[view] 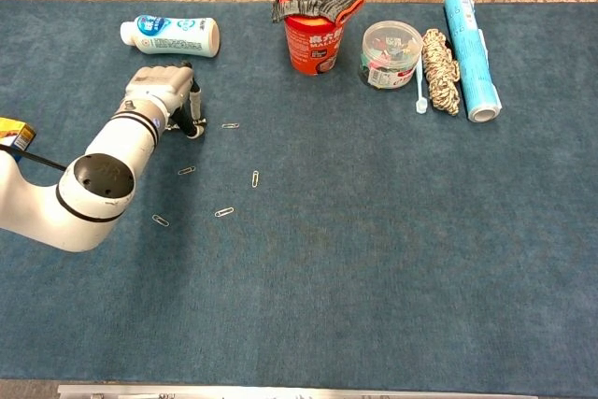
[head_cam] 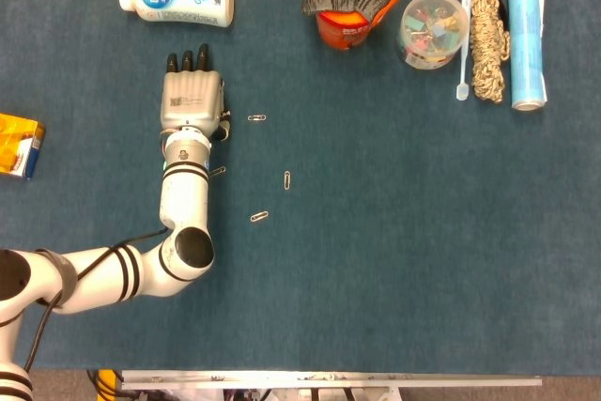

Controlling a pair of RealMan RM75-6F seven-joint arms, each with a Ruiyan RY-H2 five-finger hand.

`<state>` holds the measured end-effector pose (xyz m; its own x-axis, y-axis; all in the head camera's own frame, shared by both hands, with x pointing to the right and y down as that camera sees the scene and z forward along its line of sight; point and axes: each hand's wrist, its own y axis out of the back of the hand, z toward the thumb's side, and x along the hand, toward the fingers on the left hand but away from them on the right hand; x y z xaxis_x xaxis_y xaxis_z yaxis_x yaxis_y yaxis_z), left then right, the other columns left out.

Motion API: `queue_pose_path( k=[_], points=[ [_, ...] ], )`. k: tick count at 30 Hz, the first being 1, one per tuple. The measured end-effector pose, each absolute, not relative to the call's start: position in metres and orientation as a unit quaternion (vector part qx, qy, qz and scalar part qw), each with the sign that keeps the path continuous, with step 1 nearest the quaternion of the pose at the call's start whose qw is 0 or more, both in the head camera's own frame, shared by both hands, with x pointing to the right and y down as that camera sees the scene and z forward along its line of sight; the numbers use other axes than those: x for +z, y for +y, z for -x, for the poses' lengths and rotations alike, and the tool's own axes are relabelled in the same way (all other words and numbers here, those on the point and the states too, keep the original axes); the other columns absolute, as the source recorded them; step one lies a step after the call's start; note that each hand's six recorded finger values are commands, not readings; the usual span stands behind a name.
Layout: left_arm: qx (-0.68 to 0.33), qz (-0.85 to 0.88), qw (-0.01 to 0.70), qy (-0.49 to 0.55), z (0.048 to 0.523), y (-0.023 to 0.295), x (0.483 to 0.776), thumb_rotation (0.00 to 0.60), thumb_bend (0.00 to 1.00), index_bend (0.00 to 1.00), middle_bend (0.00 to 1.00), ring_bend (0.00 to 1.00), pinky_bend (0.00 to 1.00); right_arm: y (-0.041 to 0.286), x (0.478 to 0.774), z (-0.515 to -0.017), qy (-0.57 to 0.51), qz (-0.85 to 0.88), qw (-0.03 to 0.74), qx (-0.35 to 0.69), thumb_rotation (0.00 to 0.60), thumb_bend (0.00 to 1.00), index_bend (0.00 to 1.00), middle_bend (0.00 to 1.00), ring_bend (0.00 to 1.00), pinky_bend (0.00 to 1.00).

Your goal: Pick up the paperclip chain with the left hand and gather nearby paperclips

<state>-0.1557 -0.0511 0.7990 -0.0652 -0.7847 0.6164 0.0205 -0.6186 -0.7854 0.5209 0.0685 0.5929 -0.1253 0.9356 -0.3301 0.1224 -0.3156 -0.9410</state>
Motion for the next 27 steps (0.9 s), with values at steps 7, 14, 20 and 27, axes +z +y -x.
queue_pose_path(
  k=[7, 14, 20, 27],
  points=[
    [-0.661, 0.611, 0.304, 0.313, 0.1554, -0.0512, 0.7989, 0.6, 0.29, 0.52, 0.0, 0.0, 0.0, 0.0687, 0.5927, -0.5209, -0.47, 0.562, 0.348, 0.584, 0.6, 0.0, 0.24, 0.23, 0.24, 0.55],
    [-0.665, 0.608, 0.305, 0.31, 0.1572, -0.0507, 0.8005, 0.6, 0.32, 0.52, 0.0, 0.0, 0.0, 0.0685, 0.5926, -0.5212, -0.471, 0.562, 0.348, 0.585, 0.6, 0.0, 0.24, 0.23, 0.24, 0.55],
    [-0.666, 0.606, 0.303, 0.312, 0.1599, -0.0511, 0.8007, 0.6, 0.36, 0.53, 0.0, 0.0, 0.0, 0.0686, 0.5926, -0.521, -0.471, 0.562, 0.348, 0.585, 0.6, 0.0, 0.24, 0.23, 0.24, 0.55],
    [-0.662, 0.609, 0.305, 0.314, 0.1596, -0.0497, 0.7979, 0.6, 0.36, 0.53, 0.0, 0.0, 0.0, 0.0686, 0.5932, -0.5208, -0.47, 0.562, 0.348, 0.585, 0.6, 0.0, 0.24, 0.23, 0.24, 0.55]
  ],
)
